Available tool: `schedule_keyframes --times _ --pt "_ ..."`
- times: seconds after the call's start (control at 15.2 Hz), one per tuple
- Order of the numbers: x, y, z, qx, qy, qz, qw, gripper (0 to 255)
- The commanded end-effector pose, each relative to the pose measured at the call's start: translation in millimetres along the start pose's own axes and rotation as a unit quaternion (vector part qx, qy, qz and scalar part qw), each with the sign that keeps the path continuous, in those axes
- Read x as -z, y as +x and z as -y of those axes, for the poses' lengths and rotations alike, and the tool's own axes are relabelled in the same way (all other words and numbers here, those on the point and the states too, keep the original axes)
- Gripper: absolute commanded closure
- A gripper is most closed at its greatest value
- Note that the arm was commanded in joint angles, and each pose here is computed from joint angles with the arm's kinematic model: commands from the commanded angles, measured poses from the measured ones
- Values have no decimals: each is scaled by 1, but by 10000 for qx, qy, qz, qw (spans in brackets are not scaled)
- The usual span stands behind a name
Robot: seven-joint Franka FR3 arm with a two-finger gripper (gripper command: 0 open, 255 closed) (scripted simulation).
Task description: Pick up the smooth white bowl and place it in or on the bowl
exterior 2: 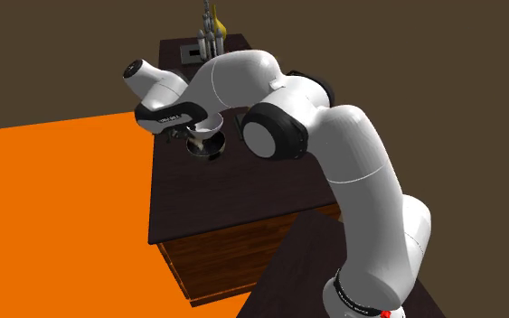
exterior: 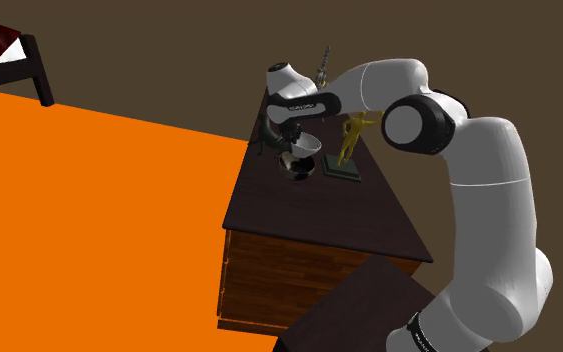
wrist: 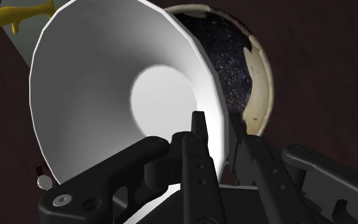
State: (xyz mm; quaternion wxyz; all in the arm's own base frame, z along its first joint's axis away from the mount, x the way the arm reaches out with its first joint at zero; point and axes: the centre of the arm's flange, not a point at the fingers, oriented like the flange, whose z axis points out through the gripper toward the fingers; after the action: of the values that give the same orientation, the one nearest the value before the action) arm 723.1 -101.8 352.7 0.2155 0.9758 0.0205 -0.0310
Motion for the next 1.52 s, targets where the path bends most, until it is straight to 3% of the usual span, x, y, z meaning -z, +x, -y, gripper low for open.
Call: schedule_keyframes --times 0.0,0.2,0.73,0.79,1.12,1.39,1.45 --pt "-9 2 5 -1 0 -2 10000 255" --pt "-25 3 12 -1 0 -2 10000 255" --pt "-25 3 12 -1 0 -2 10000 255" --pt "-25 3 12 -1 0 -2 10000 0" --pt "-25 3 12 -1 0 -2 10000 0" --pt "25 3 12 -1 0 -2 10000 0" --pt "25 3 12 -1 0 -2 10000 0"
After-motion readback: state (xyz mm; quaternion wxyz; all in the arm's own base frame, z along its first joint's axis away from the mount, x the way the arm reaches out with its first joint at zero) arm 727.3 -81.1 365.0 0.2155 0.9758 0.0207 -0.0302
